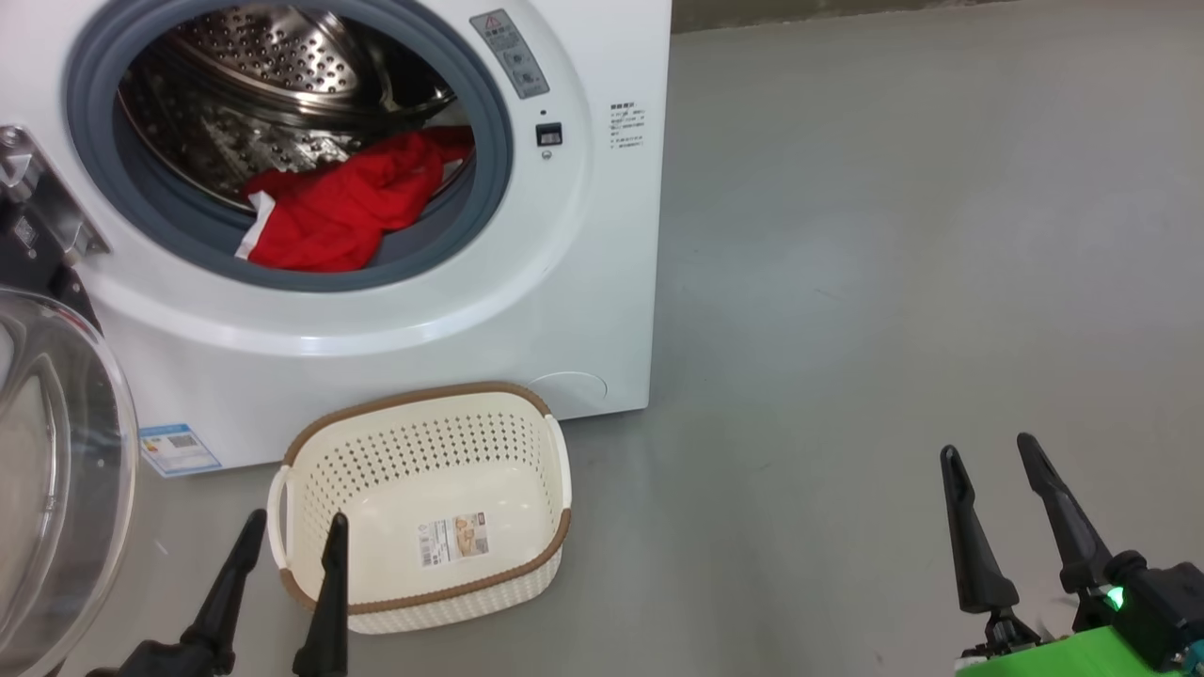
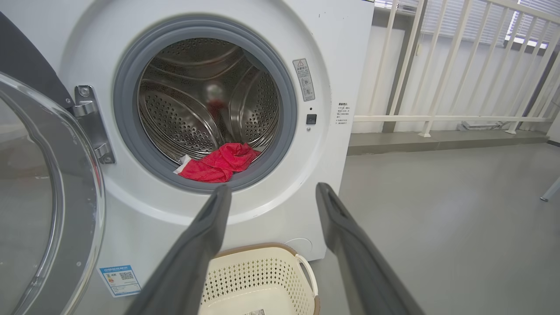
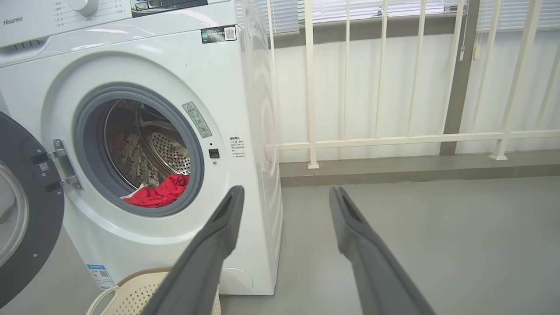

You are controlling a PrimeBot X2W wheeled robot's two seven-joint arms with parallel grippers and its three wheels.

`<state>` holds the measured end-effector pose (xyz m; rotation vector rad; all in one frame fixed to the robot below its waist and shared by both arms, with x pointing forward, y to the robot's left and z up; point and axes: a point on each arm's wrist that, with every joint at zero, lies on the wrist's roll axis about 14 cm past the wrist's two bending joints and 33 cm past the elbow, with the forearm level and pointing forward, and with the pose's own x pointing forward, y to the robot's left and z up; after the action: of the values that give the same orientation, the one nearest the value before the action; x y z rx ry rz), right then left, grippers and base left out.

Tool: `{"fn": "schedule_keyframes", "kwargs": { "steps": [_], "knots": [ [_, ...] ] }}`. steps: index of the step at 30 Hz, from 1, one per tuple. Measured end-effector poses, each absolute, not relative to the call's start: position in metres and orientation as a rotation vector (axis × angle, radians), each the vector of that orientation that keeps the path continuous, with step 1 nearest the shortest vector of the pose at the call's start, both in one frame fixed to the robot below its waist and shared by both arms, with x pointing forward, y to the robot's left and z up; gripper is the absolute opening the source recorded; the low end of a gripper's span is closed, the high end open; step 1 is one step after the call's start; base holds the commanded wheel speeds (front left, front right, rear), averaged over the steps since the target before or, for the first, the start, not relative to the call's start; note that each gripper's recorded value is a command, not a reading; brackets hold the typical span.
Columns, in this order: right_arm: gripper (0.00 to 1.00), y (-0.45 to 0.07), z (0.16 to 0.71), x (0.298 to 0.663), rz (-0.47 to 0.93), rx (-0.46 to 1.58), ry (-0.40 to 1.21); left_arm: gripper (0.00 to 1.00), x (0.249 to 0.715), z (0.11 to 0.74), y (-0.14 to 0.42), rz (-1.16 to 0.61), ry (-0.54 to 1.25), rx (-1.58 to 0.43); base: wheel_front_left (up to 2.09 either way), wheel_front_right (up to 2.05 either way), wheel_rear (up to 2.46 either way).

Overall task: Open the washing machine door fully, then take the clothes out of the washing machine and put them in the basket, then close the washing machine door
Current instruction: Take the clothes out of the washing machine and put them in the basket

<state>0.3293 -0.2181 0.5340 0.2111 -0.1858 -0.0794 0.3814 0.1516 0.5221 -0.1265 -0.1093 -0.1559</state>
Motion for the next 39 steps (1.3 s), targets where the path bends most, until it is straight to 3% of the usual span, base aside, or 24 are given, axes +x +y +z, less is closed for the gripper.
{"fn": "schedule_keyframes", "kwargs": {
  "steps": [18, 39],
  "knots": [
    [1.0, -0.212, 0.537, 0.325, -0.059, 0.223, -0.196, 1.0, 0.372, 0.521, 0.162, -0.099, -0.102, -0.111, 0.08, -0.08, 0.0],
    [1.0, -0.207, 0.533, 0.331, -0.047, 0.243, -0.182, 1.0, 0.371, 0.528, 0.162, -0.098, -0.125, -0.108, 1.05, -1.05, 0.0]
  ]
}}
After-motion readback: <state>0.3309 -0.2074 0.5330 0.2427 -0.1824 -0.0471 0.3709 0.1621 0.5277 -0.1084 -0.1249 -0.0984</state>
